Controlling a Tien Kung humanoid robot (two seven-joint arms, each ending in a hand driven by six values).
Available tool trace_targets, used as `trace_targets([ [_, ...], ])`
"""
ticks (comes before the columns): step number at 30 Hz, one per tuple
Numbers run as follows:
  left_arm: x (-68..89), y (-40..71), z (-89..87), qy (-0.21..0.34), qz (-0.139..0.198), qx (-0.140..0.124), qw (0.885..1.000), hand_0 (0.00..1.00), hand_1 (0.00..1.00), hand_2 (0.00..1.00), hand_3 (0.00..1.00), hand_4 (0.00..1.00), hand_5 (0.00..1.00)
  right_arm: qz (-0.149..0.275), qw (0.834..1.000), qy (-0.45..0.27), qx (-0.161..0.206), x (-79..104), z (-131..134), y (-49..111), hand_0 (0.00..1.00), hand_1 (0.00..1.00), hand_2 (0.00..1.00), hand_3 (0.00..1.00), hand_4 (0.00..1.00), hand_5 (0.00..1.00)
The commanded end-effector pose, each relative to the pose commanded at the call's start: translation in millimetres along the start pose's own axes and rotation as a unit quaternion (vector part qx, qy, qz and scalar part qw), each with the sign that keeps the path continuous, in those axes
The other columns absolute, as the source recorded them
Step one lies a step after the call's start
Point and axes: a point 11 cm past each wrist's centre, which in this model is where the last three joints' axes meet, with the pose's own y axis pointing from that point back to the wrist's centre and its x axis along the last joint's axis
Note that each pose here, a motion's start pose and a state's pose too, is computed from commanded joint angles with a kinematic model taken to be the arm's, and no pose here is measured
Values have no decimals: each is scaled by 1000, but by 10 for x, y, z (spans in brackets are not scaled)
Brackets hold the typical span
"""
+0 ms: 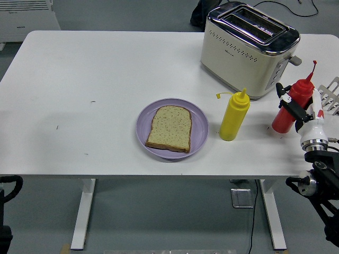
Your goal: Pick up the cup,pour liquid into bread,place the cup on the desk
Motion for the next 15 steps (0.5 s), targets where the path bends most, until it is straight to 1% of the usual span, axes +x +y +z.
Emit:
trace_targets([
  [4, -2, -1, 2, 0, 0, 0, 1000, 721, 742, 741, 671, 649, 998, -5, 1000, 1, -2, -35, 25, 17, 89, 115, 236, 307, 762, 251],
  [12, 1, -2, 6, 1, 1, -1, 1000, 721, 742, 741, 673, 649, 998, -5, 1000, 4, -6, -43, 65, 34, 92, 117, 236, 308, 763, 250],
  [13, -1, -3, 8, 1, 0, -1, 1000, 721, 741, 741, 672, 649, 998, -5, 1000, 4, -7, -43, 70, 34, 107, 123, 238, 309, 761, 251],
  [15, -3, -5, 10, 1, 0, -2, 1000, 721, 741, 741, 672, 649, 998, -5, 1000, 4, -7, -42, 74, 34, 107, 123, 238, 309, 761, 251],
])
